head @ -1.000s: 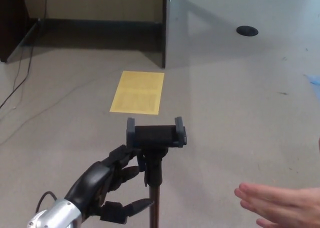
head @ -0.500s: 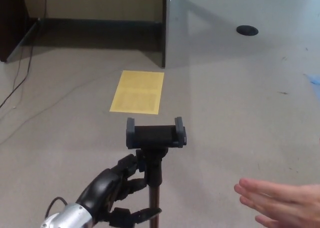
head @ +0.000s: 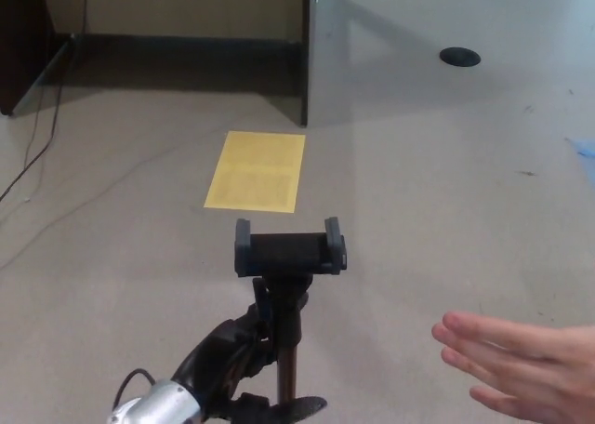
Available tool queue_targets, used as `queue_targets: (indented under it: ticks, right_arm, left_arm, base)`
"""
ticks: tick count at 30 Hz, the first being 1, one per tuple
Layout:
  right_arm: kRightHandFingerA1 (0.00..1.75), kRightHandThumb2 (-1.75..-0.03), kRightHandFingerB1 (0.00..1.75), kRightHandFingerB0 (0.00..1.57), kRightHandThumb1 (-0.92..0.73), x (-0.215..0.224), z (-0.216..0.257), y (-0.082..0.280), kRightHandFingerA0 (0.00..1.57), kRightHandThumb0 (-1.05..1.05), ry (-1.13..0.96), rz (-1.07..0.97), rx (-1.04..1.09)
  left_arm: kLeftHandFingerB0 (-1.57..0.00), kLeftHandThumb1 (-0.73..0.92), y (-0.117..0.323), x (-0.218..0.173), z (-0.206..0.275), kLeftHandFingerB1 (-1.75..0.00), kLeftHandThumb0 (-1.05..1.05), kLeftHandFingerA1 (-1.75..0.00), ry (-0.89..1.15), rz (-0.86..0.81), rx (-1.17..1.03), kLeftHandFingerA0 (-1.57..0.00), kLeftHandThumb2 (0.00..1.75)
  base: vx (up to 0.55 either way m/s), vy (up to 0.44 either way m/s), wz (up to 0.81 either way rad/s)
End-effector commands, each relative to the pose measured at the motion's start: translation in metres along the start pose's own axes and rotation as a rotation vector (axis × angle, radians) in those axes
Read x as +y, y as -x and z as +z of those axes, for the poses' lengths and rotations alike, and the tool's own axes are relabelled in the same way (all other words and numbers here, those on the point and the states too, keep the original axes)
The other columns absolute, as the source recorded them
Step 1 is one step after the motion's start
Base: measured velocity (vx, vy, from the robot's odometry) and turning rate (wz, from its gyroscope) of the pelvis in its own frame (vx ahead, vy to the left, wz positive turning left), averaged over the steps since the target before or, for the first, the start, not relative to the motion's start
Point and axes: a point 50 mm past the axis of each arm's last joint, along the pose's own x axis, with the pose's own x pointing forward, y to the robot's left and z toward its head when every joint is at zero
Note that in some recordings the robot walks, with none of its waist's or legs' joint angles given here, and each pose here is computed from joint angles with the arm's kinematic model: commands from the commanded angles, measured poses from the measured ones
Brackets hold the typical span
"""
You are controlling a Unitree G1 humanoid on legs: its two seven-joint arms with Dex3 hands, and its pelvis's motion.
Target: There is a tripod standing in front of the robot and the robot extends its left arm to grab it. It lifts the tripod and passes it to a person.
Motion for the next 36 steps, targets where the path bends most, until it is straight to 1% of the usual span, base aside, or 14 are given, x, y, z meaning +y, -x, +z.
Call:
queue_targets:
  ticks: [1,2,3,4,15,16,17,23,28,29,30,31,34,36]
  right_arm:
    - [0.43,-0.6,0.37,0.52,-0.68,0.002,-0.007,0.005,0.71,-0.43,0.022,0.009,0.003]
    - [0.42,-0.6,0.36,0.52,-0.69,-0.002,-0.003,0.002,0.72,-0.44,0.035,0.009,0.002]
    - [0.41,-0.59,0.36,0.53,-0.68,-0.003,-0.002,0.001,0.71,-0.43,0.039,0.009,0.003]
    - [0.43,-0.61,0.38,0.54,-0.69,-0.003,-0.001,0.0,0.71,-0.41,0.045,0.008,-0.001]
    - [0.43,-0.6,0.37,0.56,-0.68,0.001,-0.003,0.002,0.75,-0.41,0.054,0.014,-0.006]
    - [0.42,-0.6,0.37,0.56,-0.68,0.002,-0.004,0.003,0.74,-0.41,0.05,0.015,-0.002]
    - [0.42,-0.59,0.37,0.57,-0.68,0.002,-0.004,0.004,0.75,-0.4,0.05,0.015,-0.007]
    - [0.43,-0.6,0.38,0.57,-0.68,0.001,-0.003,0.004,0.76,-0.42,0.062,0.014,-0.016]
    - [0.42,-0.6,0.37,0.57,-0.68,0.0,-0.001,0.003,0.75,-0.41,0.068,0.011,-0.02]
    - [0.43,-0.59,0.37,0.57,-0.68,0.001,-0.002,0.003,0.76,-0.41,0.07,0.011,-0.017]
    - [0.44,-0.62,0.38,0.56,-0.65,0.001,-0.002,0.003,0.74,-0.45,0.066,0.01,-0.011]
    - [0.44,-0.62,0.38,0.55,-0.65,0.002,-0.002,0.002,0.73,-0.45,0.063,0.012,-0.011]
    - [0.44,-0.61,0.39,0.56,-0.64,0.001,0.0,0.002,0.74,-0.43,0.064,0.012,-0.019]
    - [0.42,-0.59,0.37,0.57,-0.68,-0.001,0.002,0.001,0.76,-0.41,0.074,0.008,-0.029]
  left_arm:
    - [-0.02,0.33,-0.005,-0.001,-0.009,-0.13,-0.49,-0.44,-0.009,0.052,0.086,-0.03,0.71]
    - [0.0,0.42,-0.01,0.003,-0.006,-0.18,-0.49,-0.4,-0.011,0.069,0.097,-0.17,0.52]
    - [0.0,0.32,-0.013,0.005,-0.004,-0.14,-0.48,-0.47,-0.004,0.086,0.104,-0.09,0.7]
    - [0.0,0.41,-0.014,0.007,-0.002,-0.16,-0.44,-0.4,0.005,0.098,0.108,-0.2,0.52]
    - [0.0,0.41,-0.018,0.013,0.001,-0.16,-0.43,-0.4,0.029,0.139,0.127,-0.19,0.52]
    - [0.0,0.42,-0.018,0.011,0.001,-0.17,-0.43,-0.41,0.035,0.135,0.131,-0.2,0.52]
    - [0.0,0.33,-0.018,0.008,0.001,-0.14,-0.47,-0.52,0.015,0.128,0.137,-0.26,0.69]
    - [0.0,0.39,-0.02,0.001,-0.001,-0.1,-0.51,-0.58,0.024,0.1,0.131,-0.59,0.72]
    - [0.0,0.36,-0.022,-0.009,0.002,-0.11,-0.56,-0.57,0.025,0.051,0.121,-0.49,0.73]
    - [0.0,0.38,-0.022,-0.013,0.001,-0.15,-0.51,-0.61,0.03,0.047,0.116,-0.6,0.73]
    - [0.0,0.55,-0.023,-0.016,0.001,-0.19,-0.5,-0.57,-0.019,0.038,0.111,-0.79,0.58]
    - [0.0,0.6,-0.023,-0.017,0.002,-0.23,-0.49,-0.52,-0.047,0.032,0.104,-0.79,0.58]
    - [-0.17,0.77,-0.025,-0.022,0.006,-0.28,-0.35,-0.63,-0.067,0.025,0.088,-0.99,0.64]
    - [-0.47,0.82,-0.025,-0.025,0.011,-0.39,-0.24,-0.85,-0.05,-0.001,0.046,-1.07,0.64]
  base:
    - [0.0,0.0,0.0]
    - [0.0,0.0,0.0]
    - [0.0,0.0,0.0]
    - [0.0,0.0,0.0]
    - [0.0,0.0,0.0]
    - [0.0,0.0,0.0]
    - [0.0,0.0,0.0]
    - [0.0,0.0,0.0]
    - [0.0,0.0,0.0]
    - [0.0,0.0,0.0]
    - [0.0,0.0,0.0]
    - [0.0,0.0,0.0]
    - [0.0,0.0,0.0]
    - [0.0,0.0,0.0]
